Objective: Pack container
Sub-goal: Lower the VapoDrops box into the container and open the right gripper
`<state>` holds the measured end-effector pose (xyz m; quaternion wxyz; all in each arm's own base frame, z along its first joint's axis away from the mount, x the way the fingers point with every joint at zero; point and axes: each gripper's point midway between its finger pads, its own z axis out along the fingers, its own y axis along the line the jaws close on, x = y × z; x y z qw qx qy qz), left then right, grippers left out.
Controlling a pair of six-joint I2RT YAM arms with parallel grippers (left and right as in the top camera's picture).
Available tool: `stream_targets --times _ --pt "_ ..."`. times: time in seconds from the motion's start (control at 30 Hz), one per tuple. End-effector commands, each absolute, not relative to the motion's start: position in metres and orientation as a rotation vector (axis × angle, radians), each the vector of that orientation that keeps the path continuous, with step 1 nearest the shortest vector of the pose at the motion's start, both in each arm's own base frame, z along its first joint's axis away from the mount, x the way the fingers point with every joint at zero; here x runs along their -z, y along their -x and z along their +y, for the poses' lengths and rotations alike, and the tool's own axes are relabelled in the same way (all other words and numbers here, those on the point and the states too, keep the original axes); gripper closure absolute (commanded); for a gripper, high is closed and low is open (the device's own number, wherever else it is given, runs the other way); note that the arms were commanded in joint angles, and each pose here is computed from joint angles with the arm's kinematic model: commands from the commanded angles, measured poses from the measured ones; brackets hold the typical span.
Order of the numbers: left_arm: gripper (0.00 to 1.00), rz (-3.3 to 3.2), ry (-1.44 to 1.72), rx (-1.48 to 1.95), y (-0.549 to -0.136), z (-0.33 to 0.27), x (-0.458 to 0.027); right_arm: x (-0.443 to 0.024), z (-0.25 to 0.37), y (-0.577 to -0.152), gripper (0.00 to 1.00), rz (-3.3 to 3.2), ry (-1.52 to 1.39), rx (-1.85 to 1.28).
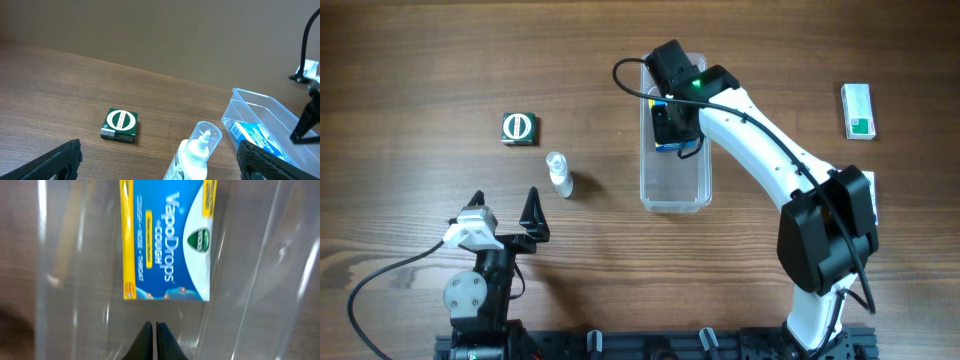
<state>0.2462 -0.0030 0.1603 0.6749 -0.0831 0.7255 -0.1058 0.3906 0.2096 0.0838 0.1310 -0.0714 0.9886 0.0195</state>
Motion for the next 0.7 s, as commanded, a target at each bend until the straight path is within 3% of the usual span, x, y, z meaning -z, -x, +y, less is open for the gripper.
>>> stream_targets --times 0.0,0.17,0.67 --pt "0.00 1.635 0.172 0.229 -0.246 -0.003 -0.158 -0.064 0.210 -0.375 0.96 2.926 0.209 -0.069" --pt "0.00 1.635 0.172 0.229 -0.246 -0.003 -0.158 -0.040 0.208 -0.372 0.96 2.917 0.198 -0.076" --pt "0.00 1.635 0.172 0.229 -0.246 -0.003 -0.158 -0.036 0.212 -0.375 0.96 2.897 0.189 -0.104"
